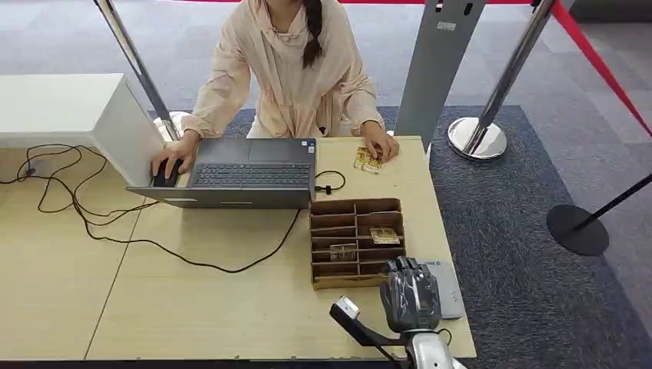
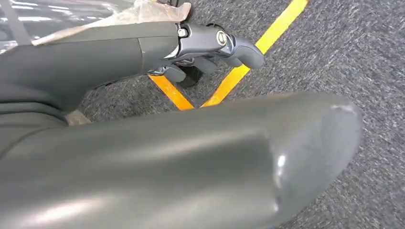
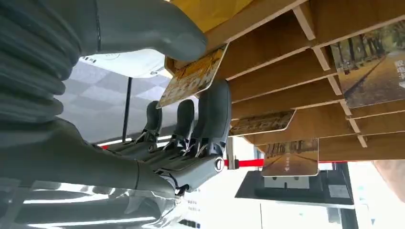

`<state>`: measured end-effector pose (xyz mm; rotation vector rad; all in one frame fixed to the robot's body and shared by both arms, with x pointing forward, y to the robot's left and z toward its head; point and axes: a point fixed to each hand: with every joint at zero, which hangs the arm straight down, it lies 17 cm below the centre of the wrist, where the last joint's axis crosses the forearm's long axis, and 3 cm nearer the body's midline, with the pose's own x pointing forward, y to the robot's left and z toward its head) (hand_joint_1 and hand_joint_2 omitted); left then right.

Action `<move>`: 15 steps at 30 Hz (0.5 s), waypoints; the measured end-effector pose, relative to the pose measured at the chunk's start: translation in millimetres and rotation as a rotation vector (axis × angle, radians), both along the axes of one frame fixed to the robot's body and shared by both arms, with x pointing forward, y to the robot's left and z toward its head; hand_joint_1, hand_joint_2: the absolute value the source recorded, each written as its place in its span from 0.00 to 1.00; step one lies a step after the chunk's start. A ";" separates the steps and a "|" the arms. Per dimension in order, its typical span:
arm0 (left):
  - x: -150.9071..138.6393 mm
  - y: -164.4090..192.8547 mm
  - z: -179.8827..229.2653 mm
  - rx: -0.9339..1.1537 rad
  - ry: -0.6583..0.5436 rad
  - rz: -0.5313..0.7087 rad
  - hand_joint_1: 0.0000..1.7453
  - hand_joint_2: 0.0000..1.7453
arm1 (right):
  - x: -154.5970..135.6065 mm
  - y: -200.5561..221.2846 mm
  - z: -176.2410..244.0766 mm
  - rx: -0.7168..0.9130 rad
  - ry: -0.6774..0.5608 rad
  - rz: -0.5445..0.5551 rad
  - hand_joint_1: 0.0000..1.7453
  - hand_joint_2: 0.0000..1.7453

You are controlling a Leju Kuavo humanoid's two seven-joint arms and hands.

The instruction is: Pass the card to the sensor for recognition and then transmit it.

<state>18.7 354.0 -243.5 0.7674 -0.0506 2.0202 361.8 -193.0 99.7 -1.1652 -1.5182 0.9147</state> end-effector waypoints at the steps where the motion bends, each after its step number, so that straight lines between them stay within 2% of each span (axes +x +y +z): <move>1: -0.1 0.0 0.0 0.000 0.001 -0.001 0.00 0.00 | 0.7 -0.1 0.0 0.002 0.000 -0.001 0.57 1.00; 5: -0.1 0.1 0.2 0.002 0.003 -0.004 0.00 0.00 | 2.3 -0.5 -1.4 0.003 0.002 -0.003 0.61 1.00; 7: 0.4 0.1 0.4 0.003 0.003 -0.008 0.00 0.00 | 3.3 -0.5 -1.1 0.005 -0.001 -0.005 0.95 1.00; 8: 0.7 0.1 0.4 0.003 0.003 -0.010 0.00 0.00 | 4.0 -0.7 -0.7 0.006 -0.003 -0.005 1.00 1.00; 15: 2.2 0.2 1.1 0.007 0.007 -0.022 0.00 0.00 | 7.4 -1.1 1.9 0.013 -0.018 -0.009 1.00 1.00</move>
